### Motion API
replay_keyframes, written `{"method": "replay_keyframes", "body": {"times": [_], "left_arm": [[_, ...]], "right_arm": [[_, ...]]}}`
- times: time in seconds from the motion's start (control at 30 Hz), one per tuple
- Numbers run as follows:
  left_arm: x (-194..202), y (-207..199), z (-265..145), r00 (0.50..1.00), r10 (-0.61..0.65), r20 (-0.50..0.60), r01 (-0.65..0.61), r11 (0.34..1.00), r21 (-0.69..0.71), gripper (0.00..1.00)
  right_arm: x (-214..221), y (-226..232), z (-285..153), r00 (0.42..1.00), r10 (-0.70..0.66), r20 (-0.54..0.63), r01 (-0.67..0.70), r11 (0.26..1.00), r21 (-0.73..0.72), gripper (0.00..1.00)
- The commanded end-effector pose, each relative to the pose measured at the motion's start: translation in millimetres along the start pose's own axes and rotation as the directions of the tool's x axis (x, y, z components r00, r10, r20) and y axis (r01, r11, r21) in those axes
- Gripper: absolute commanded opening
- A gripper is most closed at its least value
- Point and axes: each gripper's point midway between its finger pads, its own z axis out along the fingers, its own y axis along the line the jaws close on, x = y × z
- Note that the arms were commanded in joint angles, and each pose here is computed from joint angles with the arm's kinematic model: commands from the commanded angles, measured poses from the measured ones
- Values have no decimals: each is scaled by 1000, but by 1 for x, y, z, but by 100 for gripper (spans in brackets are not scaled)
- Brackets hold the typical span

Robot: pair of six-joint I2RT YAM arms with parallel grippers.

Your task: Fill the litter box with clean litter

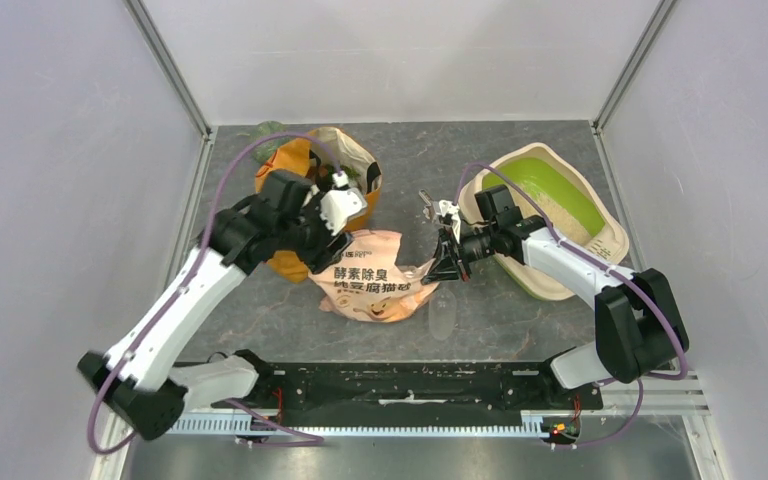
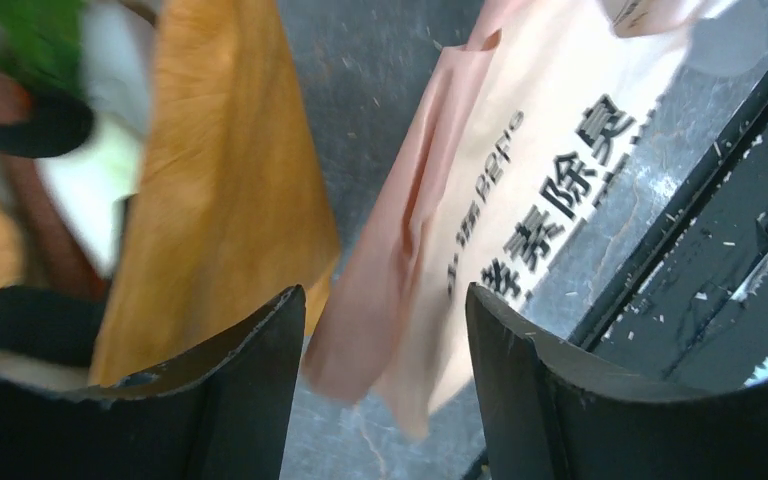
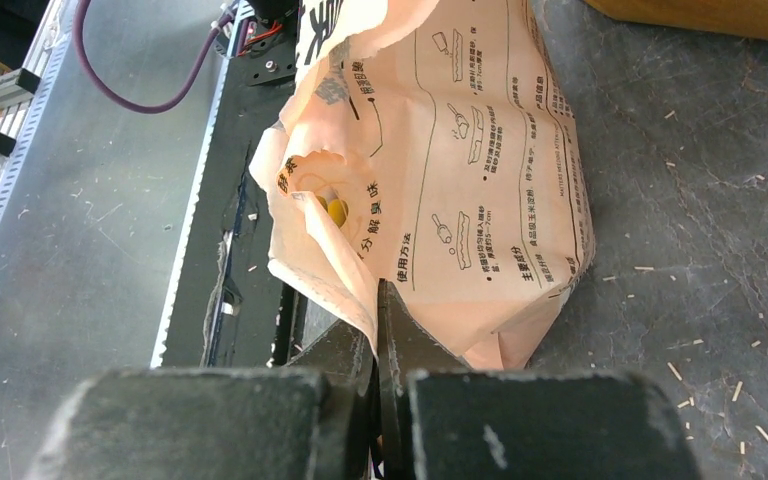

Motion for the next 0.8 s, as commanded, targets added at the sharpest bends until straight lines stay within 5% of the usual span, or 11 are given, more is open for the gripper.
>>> {"method": "replay_keyframes", "body": {"times": [0.0,0.03,0.1,0.27,0.53,0.77], "left_arm": [[-46,-3,-76,934,186,307,-161,982,-103,67],[-51,-2,-85,918,224,328,-190,973,-133,68],[-54,-10,-101,869,343,357,-309,939,-150,84],[-40,-50,-95,724,568,390,-574,811,-115,86],[-50,-63,-7,658,687,309,-657,724,-211,88],[-32,-79,40,667,694,272,-702,707,-82,85]], "right_arm": [[-13,4,-6,1000,4,4,-4,1000,8,0],[-12,4,-5,1000,21,3,-21,1000,7,0],[-13,3,-5,999,51,3,-51,999,6,0],[-19,2,-4,993,117,8,-117,993,3,0],[-17,6,-4,990,142,9,-142,990,-6,0],[-18,7,-4,988,151,10,-151,988,-13,0]]}}
